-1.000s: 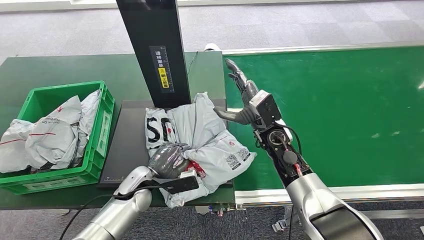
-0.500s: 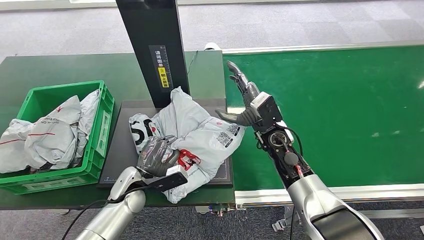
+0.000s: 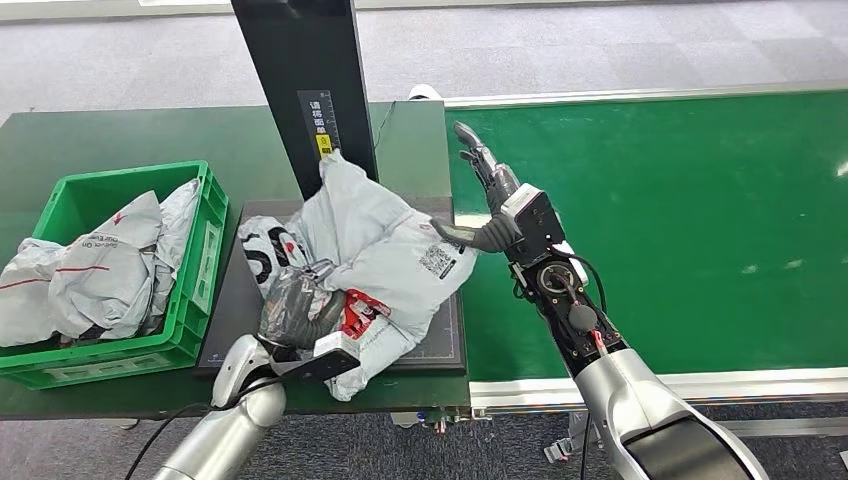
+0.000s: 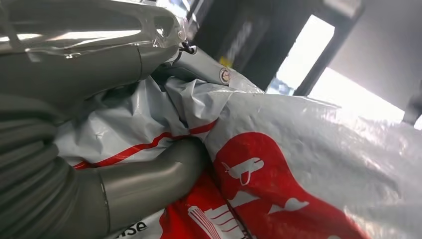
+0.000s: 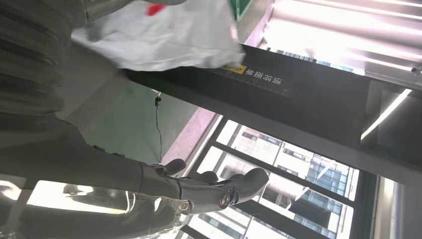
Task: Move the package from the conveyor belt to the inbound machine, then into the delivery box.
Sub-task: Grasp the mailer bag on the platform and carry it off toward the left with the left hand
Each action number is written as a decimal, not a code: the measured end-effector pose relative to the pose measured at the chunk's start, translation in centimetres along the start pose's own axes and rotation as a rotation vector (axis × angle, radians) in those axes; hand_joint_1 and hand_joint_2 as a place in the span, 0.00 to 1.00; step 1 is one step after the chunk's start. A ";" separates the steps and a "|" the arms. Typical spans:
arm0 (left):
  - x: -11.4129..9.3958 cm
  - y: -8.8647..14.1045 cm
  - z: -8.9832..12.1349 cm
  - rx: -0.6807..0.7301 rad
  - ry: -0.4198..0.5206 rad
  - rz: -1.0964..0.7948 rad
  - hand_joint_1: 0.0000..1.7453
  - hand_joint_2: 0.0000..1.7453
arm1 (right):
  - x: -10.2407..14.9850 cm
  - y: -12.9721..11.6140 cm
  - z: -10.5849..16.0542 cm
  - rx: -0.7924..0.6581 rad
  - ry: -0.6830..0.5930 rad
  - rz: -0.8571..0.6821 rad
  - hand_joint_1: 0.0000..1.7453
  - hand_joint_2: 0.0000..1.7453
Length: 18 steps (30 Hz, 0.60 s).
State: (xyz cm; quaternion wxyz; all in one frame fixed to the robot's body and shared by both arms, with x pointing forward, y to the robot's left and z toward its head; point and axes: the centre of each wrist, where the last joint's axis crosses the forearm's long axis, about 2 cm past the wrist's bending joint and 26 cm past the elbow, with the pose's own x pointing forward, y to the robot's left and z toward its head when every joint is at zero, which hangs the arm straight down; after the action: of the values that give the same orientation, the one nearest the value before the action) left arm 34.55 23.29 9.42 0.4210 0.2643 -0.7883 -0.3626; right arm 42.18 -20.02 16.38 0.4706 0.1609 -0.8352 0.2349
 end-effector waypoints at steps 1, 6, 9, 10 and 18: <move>0.2 0.3 0.1 0.040 -0.012 0.002 0.99 1.00 | 0.0 0.0 0.0 0.000 0.000 0.000 0.00 1.00; 0.8 2.0 0.7 0.208 -0.070 -0.020 0.99 1.00 | 0.0 0.1 0.0 0.004 0.000 -0.003 0.00 1.00; 1.0 3.8 1.0 0.329 -0.115 -0.089 0.98 1.00 | 0.0 0.2 -0.1 0.007 -0.002 -0.006 0.00 1.00; 0.9 4.5 1.2 0.368 -0.122 -0.111 0.99 1.00 | 0.0 0.2 -0.2 0.008 -0.002 -0.007 0.00 1.00; 0.0 8.6 2.2 0.543 -0.130 -0.178 0.97 1.00 | 0.0 0.5 -0.3 0.016 0.001 -0.013 0.00 1.00</move>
State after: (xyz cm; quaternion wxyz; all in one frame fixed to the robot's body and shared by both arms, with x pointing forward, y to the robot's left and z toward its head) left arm 31.69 29.17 15.38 0.2501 0.4115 -0.8556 -0.1897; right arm 42.13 -19.40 16.37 0.4711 0.1700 -0.8320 0.2386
